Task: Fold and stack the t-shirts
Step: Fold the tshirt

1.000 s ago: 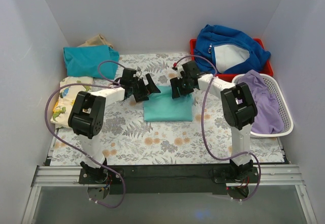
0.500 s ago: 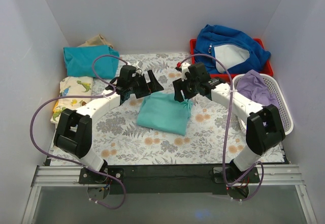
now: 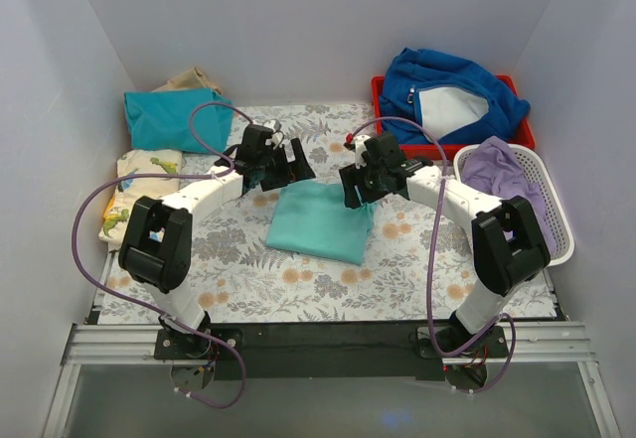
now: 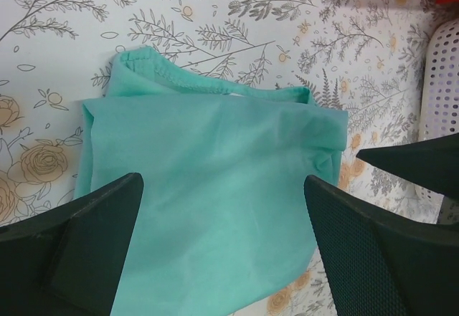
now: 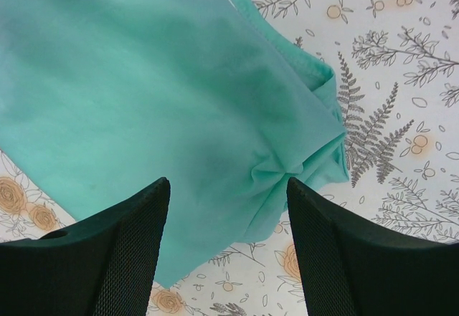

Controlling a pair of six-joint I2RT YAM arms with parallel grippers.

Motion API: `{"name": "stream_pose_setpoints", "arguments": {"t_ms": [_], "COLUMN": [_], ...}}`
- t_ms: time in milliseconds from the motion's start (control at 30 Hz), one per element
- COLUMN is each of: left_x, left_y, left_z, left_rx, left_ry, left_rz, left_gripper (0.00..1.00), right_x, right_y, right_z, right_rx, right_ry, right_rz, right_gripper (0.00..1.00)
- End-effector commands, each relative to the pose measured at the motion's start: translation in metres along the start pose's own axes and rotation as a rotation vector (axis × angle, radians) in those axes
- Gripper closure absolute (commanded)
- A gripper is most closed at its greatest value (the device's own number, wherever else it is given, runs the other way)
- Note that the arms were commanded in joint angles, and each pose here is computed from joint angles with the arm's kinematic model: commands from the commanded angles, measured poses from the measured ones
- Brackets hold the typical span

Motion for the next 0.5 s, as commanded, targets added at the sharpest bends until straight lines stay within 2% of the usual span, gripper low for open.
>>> {"name": "stream_pose_setpoints", "arguments": {"t_ms": [0, 100, 200, 467], "left_x": [-0.011, -0.007, -0.002, 0.008], "left_y": [-0.014, -0.022, -0.021, -0.008], "left_z": [-0.019, -0.016, -0.005, 0.025], "left_rx": [0.098, 0.212, 0.249, 0.225], "left_ry": [-0.041, -0.013, 0.031, 0.076], "left_rz": [0.066, 0.073, 0.057, 0.045], "left_gripper": [0.05, 0.05, 0.05, 0.05], "right_x": [0.000, 0.007, 0.012, 0.009], "right_y": [0.004, 0.005, 0.003, -0.007], "right_z": [-0.012, -0.007, 0.001, 0.019], "right_rx": [-0.024, -0.043, -0.041, 0.024], "right_ry": [-0.042, -0.029, -0.016, -0.017], "right_rz": [0.018, 0.047, 0.062, 0.062], "right_gripper": [0.28, 0.28, 0.28, 0.29]}}
Point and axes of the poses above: each gripper's point midway between its finger pads, its own z axis out along the fingers, its own y axis along the line the jaws close on, x = y × z, the point moved 9 cm from there along -z, back along the fingers, and after that the axes turned 5 degrees about z, right-handed, at the moved point
